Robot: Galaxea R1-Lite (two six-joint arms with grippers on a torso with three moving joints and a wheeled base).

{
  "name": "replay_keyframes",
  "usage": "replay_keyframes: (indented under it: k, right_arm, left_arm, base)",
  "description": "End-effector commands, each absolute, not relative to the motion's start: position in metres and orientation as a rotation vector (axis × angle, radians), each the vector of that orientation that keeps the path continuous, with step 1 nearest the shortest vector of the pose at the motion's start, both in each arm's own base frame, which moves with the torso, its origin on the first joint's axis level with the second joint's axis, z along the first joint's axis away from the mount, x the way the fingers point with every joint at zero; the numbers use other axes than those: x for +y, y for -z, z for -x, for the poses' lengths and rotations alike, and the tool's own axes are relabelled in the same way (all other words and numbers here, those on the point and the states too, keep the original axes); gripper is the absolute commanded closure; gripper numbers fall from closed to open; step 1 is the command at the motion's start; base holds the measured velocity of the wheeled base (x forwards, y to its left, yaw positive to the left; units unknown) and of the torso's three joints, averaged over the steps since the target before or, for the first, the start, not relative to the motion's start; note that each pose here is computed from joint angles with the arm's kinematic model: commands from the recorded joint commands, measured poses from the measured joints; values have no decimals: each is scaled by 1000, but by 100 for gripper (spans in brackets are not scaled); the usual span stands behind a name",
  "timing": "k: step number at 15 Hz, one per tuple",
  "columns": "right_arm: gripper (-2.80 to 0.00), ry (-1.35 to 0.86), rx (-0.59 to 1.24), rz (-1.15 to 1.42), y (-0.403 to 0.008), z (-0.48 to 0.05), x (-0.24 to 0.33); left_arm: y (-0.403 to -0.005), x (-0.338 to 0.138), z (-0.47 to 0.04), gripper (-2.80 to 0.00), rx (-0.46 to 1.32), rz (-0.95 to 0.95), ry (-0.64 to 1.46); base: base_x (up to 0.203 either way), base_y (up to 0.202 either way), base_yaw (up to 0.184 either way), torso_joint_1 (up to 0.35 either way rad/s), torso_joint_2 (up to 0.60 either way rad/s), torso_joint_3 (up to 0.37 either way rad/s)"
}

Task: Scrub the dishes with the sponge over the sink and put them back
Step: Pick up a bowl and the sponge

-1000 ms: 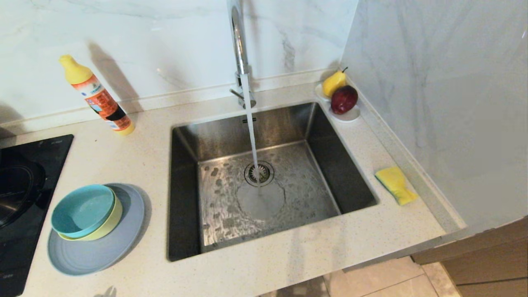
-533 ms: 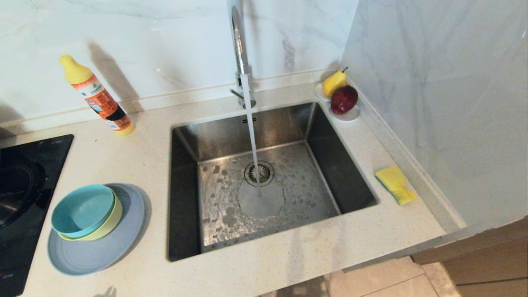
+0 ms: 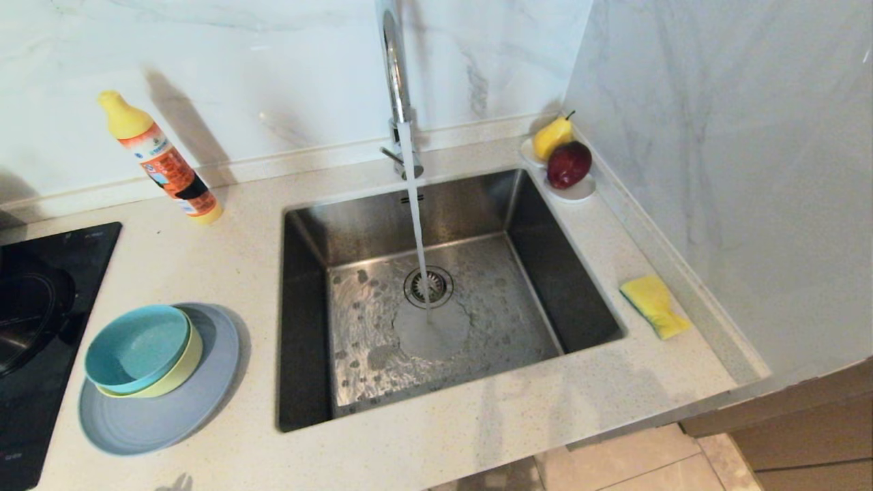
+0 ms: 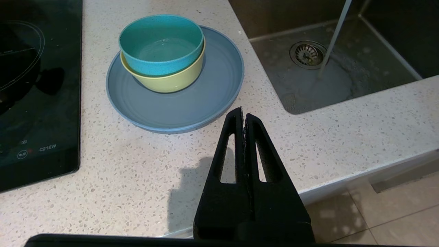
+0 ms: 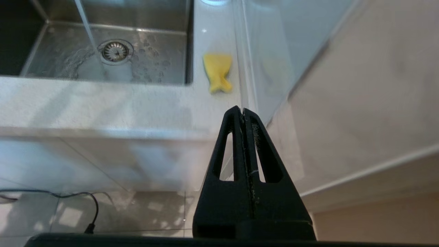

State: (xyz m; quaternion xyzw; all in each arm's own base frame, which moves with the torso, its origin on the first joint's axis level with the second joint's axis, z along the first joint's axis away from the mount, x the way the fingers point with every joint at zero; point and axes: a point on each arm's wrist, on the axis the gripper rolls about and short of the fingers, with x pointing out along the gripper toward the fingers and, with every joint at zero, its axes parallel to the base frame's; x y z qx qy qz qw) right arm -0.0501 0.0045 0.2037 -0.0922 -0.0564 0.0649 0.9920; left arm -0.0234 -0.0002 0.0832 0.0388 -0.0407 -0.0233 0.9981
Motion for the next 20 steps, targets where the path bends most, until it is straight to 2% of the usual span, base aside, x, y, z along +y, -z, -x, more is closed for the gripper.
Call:
replay_keyframes:
  k: [1, 3, 6, 9, 15, 20]
  right_arm:
    - [0, -179, -23, 188, -244, 18, 5]
    - [0, -230, 59, 194, -265, -10, 5]
    - [0, -277, 236, 201, -274, -70, 4]
    - [0, -318, 337, 199, -278, -116, 5]
    - [0, -205, 519, 215, -247, -191, 38]
    - [0, -188, 611, 212, -221, -212, 48]
  left_arm:
    - [-74, 0, 21, 0, -46, -78, 49]
    - [-74, 0, 21, 0, -46, -78, 49]
    - [-74, 0, 21, 0, -46, -78, 49]
    - [-74, 0, 21, 0, -46, -78, 49]
    - [-74, 0, 21, 0, -46, -78, 49]
    - [-74, 0, 21, 0, -46, -78, 49]
  base:
    - [0, 0, 0, 0, 0, 0]
    - [0, 0, 0, 0, 0, 0]
    - [0, 0, 0, 0, 0, 0]
    - [0, 0, 0, 0, 0, 0]
    - [0, 0, 0, 0, 0, 0]
    - [0, 0, 0, 0, 0, 0]
